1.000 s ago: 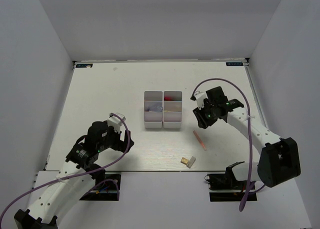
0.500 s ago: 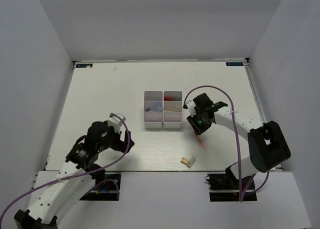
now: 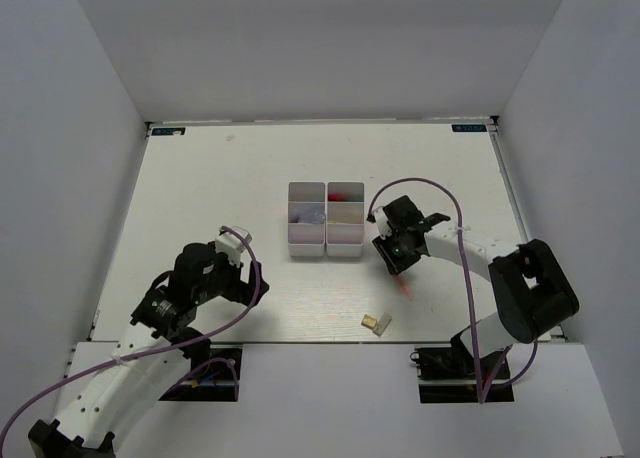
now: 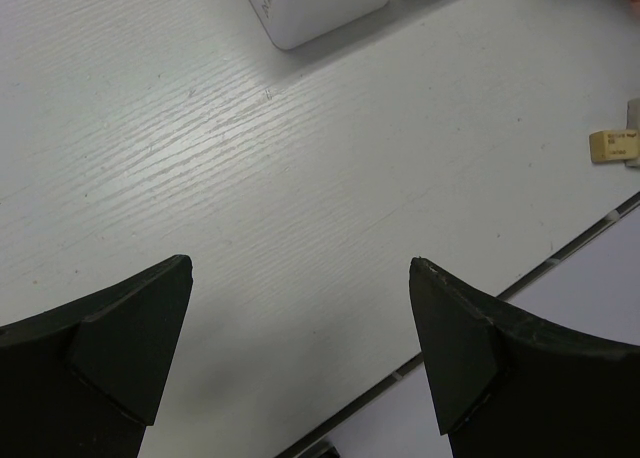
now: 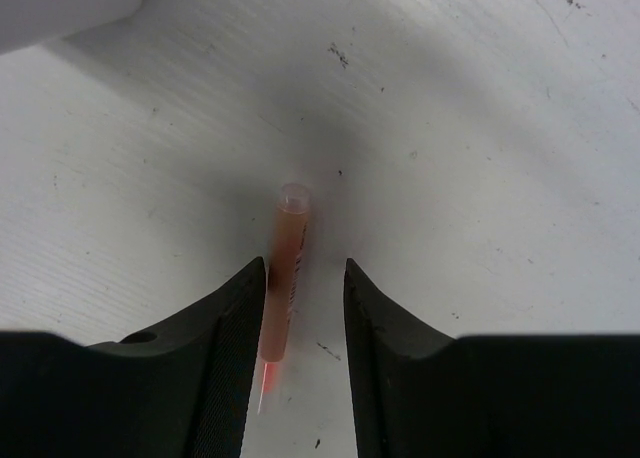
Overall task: Sort the stationery into containers
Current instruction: Pick up the pen from the center of the board.
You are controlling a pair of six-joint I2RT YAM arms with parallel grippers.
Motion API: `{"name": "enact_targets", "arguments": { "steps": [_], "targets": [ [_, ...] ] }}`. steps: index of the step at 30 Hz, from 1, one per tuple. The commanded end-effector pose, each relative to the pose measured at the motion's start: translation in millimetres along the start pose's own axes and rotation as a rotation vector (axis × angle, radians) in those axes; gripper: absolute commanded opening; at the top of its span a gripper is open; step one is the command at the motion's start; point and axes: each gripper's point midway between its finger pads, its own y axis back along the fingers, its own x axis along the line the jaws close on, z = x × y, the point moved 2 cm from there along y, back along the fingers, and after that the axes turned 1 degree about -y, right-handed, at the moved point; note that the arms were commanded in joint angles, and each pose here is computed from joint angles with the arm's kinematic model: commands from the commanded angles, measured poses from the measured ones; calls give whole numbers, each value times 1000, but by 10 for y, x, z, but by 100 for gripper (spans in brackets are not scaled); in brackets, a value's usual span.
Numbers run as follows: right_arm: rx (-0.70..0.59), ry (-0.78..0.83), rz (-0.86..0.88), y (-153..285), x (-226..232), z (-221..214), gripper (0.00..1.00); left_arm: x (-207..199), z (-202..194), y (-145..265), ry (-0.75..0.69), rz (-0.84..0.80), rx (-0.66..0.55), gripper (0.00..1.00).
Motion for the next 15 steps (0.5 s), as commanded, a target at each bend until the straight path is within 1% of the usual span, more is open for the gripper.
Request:
{"name": "enact_targets", "arguments": {
  "steps": [1, 5, 8, 13, 15],
  "targets": [
    [-22, -35, -25, -67, -17, 36, 41, -11, 45, 12, -10, -12, -27, 100],
    [-5, -46, -27, -126, -19, -26, 41, -17, 50, 11, -14, -15, -30, 100],
    [29, -55, -19, -173, -5, -105, 37, -21, 45, 14, -15, -18, -28, 100],
    [60, -84, 47, -170, 91, -161, 7, -20, 56, 20, -16, -15, -35, 100],
    [58, -88, 71, -149, 132, -161, 0, -13, 50, 17, -14, -12, -31, 100]
  ]
}}
